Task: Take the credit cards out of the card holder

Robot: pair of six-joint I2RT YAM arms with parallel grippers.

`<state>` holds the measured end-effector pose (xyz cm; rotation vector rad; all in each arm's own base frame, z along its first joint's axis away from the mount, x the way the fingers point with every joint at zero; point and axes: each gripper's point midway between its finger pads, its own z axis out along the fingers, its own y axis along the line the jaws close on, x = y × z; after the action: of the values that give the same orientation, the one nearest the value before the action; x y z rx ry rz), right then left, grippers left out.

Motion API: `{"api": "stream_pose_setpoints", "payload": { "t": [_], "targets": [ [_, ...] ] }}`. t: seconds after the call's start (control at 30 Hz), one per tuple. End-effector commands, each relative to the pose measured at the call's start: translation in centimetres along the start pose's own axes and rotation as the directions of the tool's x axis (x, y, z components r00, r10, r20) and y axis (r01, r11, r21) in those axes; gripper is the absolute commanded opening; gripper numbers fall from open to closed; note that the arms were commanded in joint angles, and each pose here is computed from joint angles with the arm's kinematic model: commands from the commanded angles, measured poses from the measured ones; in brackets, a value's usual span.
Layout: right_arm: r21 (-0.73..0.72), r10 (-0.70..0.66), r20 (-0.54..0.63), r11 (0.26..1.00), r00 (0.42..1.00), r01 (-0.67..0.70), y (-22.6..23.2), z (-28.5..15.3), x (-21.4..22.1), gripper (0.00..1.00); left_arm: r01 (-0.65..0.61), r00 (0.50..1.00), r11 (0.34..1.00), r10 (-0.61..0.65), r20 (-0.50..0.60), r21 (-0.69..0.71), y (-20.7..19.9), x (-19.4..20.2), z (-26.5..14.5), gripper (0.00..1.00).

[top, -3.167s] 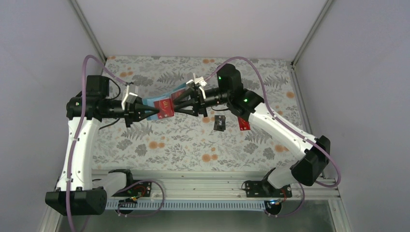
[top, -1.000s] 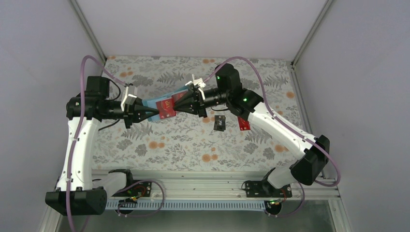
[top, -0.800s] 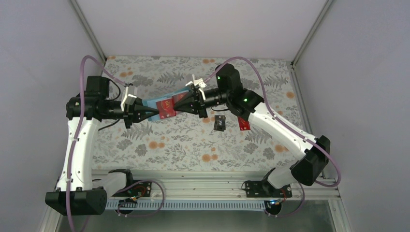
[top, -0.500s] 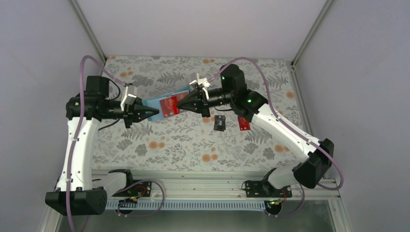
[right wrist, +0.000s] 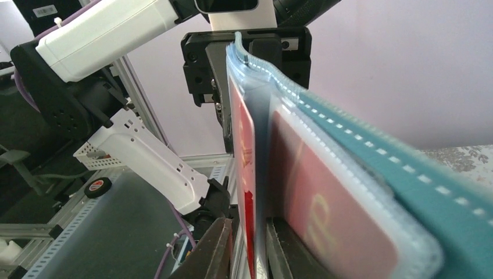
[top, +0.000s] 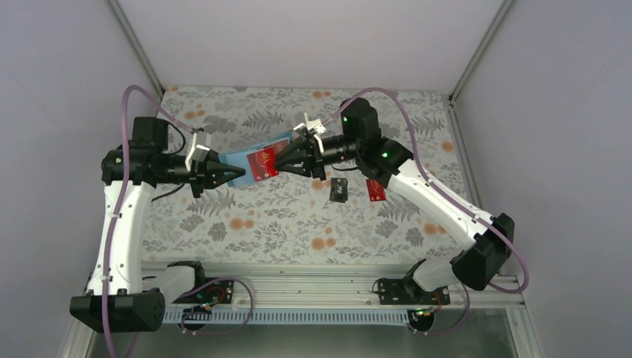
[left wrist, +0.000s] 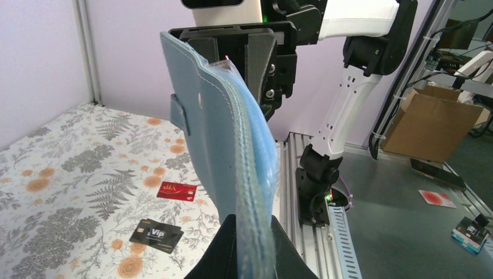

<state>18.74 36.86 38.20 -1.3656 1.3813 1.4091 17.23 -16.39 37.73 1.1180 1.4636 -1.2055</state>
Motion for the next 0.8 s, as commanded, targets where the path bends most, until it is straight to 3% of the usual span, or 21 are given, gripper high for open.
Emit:
{"api": "stream_pose_setpoints", "payload": {
  "t": [0.0,0.13,0.3,0.4,0.5,0.63,0.77],
  "targets": [
    [-0.052,-0.008,0.010,0.999,1.000,0.009,0.5,0.8,-0.2,0.19,-0.069,0.996,0.997,0.067,0.051,0.021,-0.8,-1.4,-0.2,0.02],
    [-0.041,-0.017,0.018,0.999,1.000,0.018,0.6,0.9,-0.4,0.05,-0.071,0.996,0.997,0.070,0.052,0.019,-0.9,-1.5,-0.3,0.02],
    [0.100,0.012,0.029,0.995,1.000,-0.015,-1.0,-1.5,-0.7,0.04,-0.062,0.997,0.998,0.061,0.050,0.011,-0.7,-1.5,-0.4,0.02],
    [0.296,0.117,0.020,0.948,0.993,-0.117,-4.6,-5.3,0.6,0.04,-0.041,0.999,0.999,0.042,0.032,-0.016,0.2,-1.3,-0.4,0.02],
    [0.454,0.279,0.059,0.848,0.959,-0.274,-8.0,-10.4,3.0,0.04,0.017,1.000,0.997,-0.018,-0.002,-0.071,2.1,-0.6,-0.4,0.02],
    [0.538,0.485,0.144,0.693,0.862,-0.480,-10.4,-14.9,7.6,0.04,0.116,0.984,0.941,-0.153,-0.092,-0.318,7.6,2.1,-1.2,0.02],
    [0.705,0.685,0.187,0.405,0.704,-0.582,-14.0,-18.5,16.8,0.04,0.148,0.948,0.804,-0.281,-0.149,-0.576,12.9,5.4,-3.5,0.02]
  ]
}}
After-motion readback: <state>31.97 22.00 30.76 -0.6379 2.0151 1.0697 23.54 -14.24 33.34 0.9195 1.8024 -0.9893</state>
